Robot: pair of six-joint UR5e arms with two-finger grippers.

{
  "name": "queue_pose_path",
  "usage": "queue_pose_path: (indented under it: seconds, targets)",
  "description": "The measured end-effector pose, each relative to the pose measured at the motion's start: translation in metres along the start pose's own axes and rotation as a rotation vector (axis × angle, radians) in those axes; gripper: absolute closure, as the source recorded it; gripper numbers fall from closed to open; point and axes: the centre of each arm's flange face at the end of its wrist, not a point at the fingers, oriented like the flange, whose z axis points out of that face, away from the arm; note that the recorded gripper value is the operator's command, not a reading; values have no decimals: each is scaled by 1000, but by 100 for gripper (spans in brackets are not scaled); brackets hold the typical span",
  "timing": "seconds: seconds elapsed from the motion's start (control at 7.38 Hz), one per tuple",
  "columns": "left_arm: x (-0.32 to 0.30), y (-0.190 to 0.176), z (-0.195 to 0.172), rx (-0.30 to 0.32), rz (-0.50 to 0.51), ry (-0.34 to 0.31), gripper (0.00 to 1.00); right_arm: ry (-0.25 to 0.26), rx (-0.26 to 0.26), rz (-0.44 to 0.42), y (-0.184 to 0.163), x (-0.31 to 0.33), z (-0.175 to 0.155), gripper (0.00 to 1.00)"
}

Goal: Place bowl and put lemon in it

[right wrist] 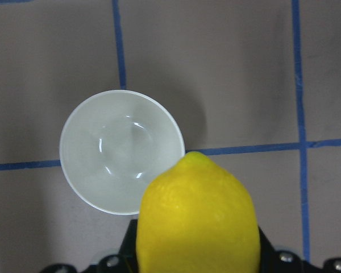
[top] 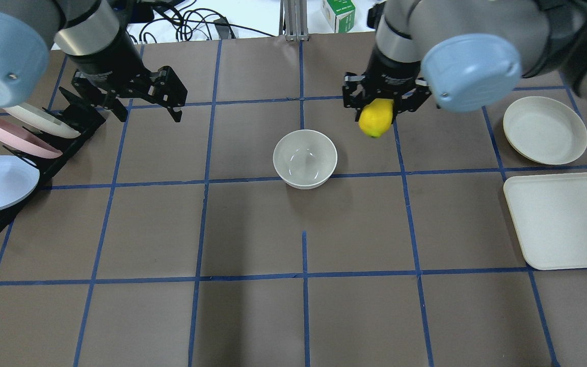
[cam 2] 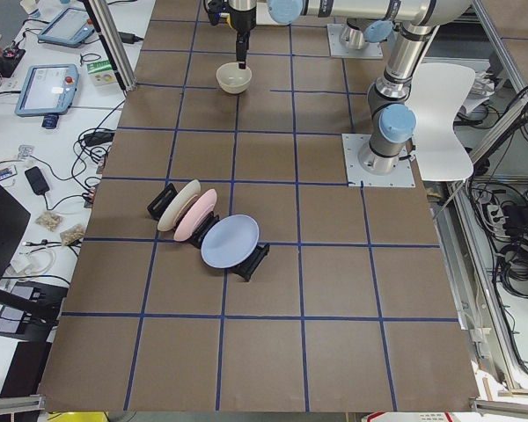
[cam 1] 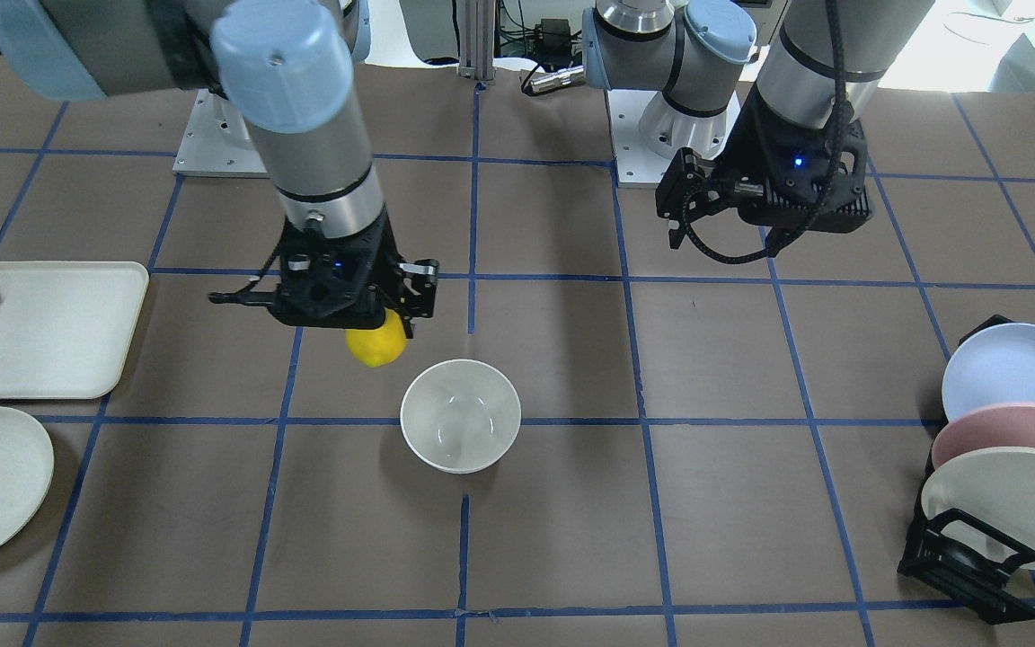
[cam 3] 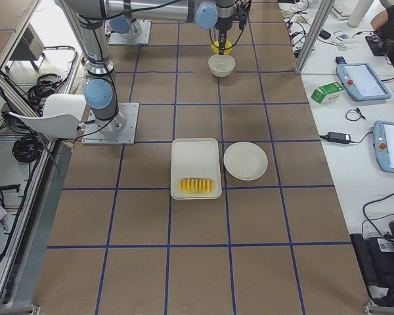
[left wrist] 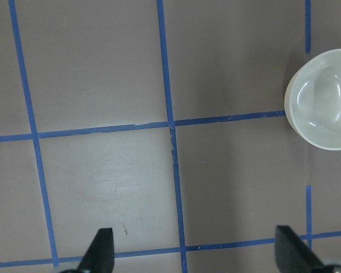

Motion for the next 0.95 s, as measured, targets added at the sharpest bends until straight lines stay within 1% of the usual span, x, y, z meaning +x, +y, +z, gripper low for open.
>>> queue_pose_path:
  seconds: [0.14,0.41,0.54,0.68,0.81,0.95]
  targets:
    - [0,-2,1,0,-2,-3,0,-4,-1,-21,2,-22,22,75]
    - [0,1,0,1,2,-22,0,6,-31,-39,-4,-41,82,74]
    - [0,2,-1,2,3,-28,0,5,-30,-43,-5,-42,114,74]
    - [0,4,-2,5,3,-30,0,-6,-13,-45,-2,-41,146,73]
    - [0,4,-3,7,3,-32,0,-16,11,-45,1,-39,171,64]
    - [0,5,-4,9,2,-33,0,-21,27,-44,2,-38,184,57]
